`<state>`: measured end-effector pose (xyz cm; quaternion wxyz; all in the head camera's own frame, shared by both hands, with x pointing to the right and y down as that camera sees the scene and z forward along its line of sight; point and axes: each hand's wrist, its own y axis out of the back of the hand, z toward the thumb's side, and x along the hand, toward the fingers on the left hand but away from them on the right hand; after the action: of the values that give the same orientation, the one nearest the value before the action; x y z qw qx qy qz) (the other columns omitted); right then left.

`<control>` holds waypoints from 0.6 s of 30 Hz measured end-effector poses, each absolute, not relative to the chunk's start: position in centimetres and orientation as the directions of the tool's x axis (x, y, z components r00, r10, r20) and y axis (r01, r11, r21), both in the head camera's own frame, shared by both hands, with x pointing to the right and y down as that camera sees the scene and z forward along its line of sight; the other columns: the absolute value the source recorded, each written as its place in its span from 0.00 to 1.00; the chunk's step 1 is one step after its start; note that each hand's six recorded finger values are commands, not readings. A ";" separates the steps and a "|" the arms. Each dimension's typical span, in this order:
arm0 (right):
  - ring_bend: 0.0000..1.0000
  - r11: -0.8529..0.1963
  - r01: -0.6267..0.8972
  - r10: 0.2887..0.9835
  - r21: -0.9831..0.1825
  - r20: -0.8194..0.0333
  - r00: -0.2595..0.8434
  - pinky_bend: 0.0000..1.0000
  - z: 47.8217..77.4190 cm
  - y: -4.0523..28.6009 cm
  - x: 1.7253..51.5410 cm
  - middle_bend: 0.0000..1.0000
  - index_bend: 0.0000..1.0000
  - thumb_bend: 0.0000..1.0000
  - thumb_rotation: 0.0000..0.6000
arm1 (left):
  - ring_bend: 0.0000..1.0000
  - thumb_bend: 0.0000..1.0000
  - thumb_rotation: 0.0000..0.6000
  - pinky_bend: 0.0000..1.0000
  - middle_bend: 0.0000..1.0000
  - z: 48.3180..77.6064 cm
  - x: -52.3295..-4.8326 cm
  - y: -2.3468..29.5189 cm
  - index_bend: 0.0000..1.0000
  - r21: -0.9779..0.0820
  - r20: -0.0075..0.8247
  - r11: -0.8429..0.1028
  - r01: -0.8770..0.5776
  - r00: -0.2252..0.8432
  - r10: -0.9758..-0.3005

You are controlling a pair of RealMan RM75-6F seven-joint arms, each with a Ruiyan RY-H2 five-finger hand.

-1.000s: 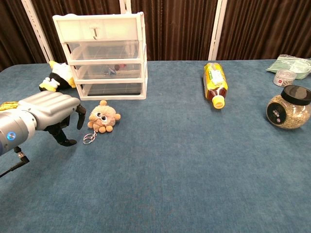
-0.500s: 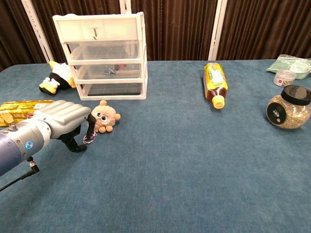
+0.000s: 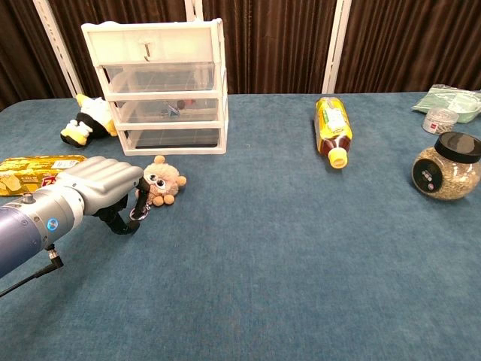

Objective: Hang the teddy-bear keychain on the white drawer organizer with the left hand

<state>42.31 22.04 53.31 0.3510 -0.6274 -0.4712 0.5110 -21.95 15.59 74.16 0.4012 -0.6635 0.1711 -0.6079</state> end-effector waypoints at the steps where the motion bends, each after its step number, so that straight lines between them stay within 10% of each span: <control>1: 0.00 -0.309 0.233 0.950 -0.922 -0.310 0.033 0.00 53.3 22.0 42.3 0.00 0.00 0.01 1.00 | 0.93 0.38 1.00 0.80 1.00 74.2 -22.0 15.6 0.54 -0.740 0.670 -0.620 0.261 0.202 -0.715; 18: 0.00 -0.295 0.234 0.955 -0.926 -0.296 0.033 0.00 53.1 22.0 42.3 0.00 0.00 0.01 1.00 | 0.93 0.44 1.00 0.80 1.00 73.5 -22.6 15.1 0.57 -0.757 0.651 -0.606 0.244 0.207 -0.730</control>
<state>42.35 22.01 53.13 0.3551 -0.6248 -0.4757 0.5072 -22.65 15.07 73.45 0.4044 -0.6633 0.1831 -0.6025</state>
